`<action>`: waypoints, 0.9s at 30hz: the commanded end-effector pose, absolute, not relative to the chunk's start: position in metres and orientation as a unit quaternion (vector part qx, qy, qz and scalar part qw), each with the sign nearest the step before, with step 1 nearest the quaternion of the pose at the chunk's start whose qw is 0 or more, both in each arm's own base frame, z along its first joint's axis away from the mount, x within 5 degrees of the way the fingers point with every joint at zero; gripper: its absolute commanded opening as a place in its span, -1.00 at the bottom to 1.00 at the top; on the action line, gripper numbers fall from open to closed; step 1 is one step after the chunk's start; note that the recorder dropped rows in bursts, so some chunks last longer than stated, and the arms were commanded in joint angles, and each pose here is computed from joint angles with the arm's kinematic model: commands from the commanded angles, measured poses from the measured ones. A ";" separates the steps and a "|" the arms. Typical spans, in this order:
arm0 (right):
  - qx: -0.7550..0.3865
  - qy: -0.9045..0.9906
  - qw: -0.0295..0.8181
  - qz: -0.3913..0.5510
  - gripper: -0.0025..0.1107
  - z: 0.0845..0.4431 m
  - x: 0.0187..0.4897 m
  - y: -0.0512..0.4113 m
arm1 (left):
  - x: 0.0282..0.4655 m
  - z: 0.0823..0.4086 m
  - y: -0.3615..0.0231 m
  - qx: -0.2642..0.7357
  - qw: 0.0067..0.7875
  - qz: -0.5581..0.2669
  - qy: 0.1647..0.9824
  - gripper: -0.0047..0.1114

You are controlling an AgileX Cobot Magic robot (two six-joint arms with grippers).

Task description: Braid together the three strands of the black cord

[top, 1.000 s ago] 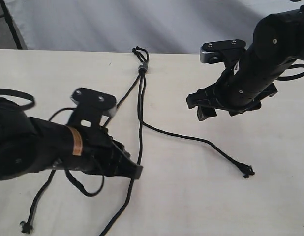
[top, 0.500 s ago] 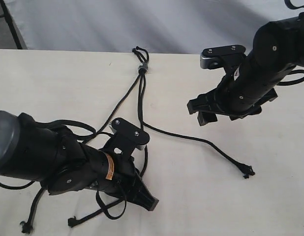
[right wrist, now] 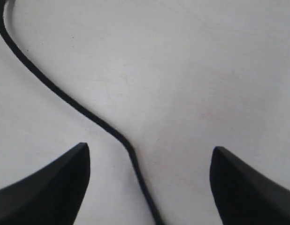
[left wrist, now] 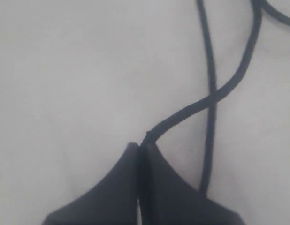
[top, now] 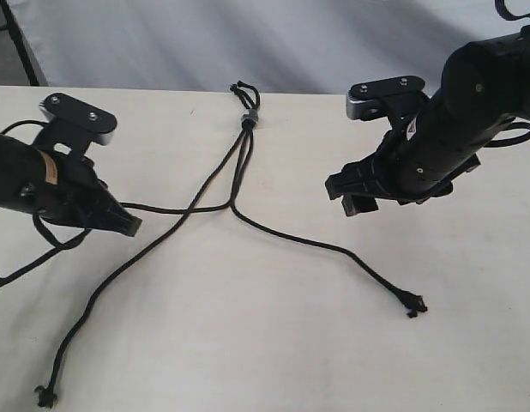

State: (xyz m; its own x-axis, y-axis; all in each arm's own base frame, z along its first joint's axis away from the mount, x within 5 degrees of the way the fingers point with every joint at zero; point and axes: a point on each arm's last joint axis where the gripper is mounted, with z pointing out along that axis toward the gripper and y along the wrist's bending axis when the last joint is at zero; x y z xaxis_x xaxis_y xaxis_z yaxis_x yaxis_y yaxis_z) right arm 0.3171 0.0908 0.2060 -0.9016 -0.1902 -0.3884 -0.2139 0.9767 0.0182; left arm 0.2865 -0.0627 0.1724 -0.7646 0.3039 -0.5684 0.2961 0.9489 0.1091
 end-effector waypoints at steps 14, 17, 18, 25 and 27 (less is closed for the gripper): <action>-0.111 0.967 0.226 0.034 0.24 0.210 0.320 0.092 | 0.276 0.088 -0.074 0.140 0.184 -0.009 0.973 -0.92; -0.111 0.966 0.229 0.034 0.24 0.210 0.321 0.092 | 0.259 0.086 -0.106 0.177 0.153 -0.017 0.972 -0.92; -0.111 0.966 0.231 0.035 0.24 0.210 0.321 0.092 | 0.253 0.086 -0.117 0.192 0.148 -0.021 0.970 -0.92; -0.113 0.966 0.231 0.033 0.24 0.210 0.321 0.092 | 0.206 0.094 -0.207 0.348 0.159 -0.058 0.922 -0.92; -0.115 0.966 0.229 0.031 0.24 0.210 0.321 0.091 | 0.202 0.101 -0.221 0.367 0.164 -0.063 0.914 -0.92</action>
